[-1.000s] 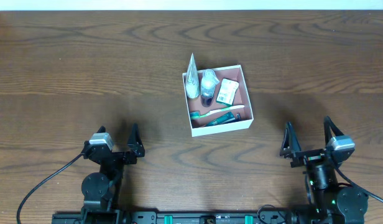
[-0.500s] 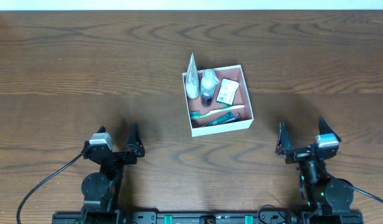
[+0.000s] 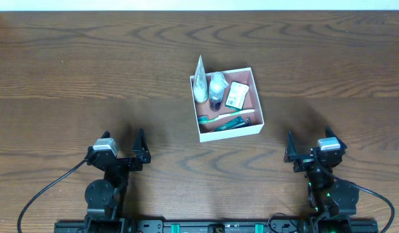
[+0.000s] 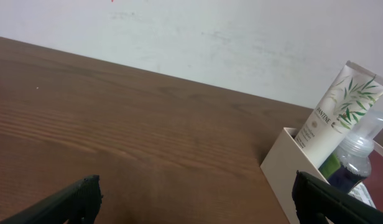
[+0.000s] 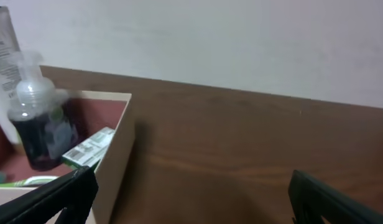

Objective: Pack container

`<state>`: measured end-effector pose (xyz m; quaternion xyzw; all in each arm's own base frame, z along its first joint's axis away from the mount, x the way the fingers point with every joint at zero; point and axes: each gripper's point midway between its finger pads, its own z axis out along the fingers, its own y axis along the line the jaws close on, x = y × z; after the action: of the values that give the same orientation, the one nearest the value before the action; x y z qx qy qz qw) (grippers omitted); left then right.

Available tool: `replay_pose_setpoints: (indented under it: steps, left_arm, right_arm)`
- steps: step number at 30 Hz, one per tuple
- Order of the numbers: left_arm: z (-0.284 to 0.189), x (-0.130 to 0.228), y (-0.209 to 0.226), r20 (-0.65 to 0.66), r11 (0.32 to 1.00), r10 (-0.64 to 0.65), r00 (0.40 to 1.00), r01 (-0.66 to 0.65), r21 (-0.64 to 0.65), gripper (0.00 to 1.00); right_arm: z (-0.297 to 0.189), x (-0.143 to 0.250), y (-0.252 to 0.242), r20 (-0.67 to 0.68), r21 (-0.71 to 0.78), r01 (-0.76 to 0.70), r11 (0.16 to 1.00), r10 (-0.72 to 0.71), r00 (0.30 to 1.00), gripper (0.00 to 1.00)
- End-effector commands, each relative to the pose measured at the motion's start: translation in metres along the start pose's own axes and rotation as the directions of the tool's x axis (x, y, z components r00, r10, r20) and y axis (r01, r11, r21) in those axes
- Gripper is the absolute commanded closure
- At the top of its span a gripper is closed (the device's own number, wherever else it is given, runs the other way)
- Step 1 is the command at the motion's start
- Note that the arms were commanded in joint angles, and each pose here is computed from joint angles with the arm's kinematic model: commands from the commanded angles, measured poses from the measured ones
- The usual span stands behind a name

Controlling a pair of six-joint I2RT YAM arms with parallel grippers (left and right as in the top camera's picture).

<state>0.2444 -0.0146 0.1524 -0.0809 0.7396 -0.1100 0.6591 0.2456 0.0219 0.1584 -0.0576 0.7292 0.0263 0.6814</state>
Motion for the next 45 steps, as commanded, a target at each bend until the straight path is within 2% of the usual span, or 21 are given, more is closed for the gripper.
replay_pose_setpoints:
  steps: [1, 16, 24, 29, 45]
  left_arm:
    - [0.001, 0.014, 0.011, -0.038, 0.999, 0.013, 0.999, -0.015, -0.05, 0.02]
    - [0.001, 0.014, 0.011, -0.038, 0.999, 0.013, 0.999, -0.015, -0.05, 0.02]
    - [0.001, 0.014, 0.011, -0.038, 0.999, 0.013, 0.999, -0.015, -0.05, 0.02]
    - [0.001, 0.014, 0.011, -0.038, 0.999, 0.013, 0.999, -0.015, -0.05, 0.02]
    - [0.001, 0.014, 0.011, -0.038, 0.999, 0.013, 0.999, -0.015, -0.05, 0.02]
  right_arm:
    - [0.0, 0.001, -0.003, 0.0, 0.02, 0.046, 0.999, -0.046, 0.999, 0.01]
    - [-0.001, 0.001, -0.009, -0.005, 0.053, 0.029, 0.998, -0.029, 1.0, 0.01]
    - [-0.002, 0.001, -0.025, -0.008, 0.148, 0.025, 0.989, -0.024, 1.0, 0.01]
    - [-0.006, -0.001, -0.041, 0.024, 0.24, -0.088, 0.967, 0.084, 0.996, 0.01]
    - [-0.004, 0.0, -0.034, 0.014, 0.202, -0.071, 0.977, 0.069, 0.997, 0.01]
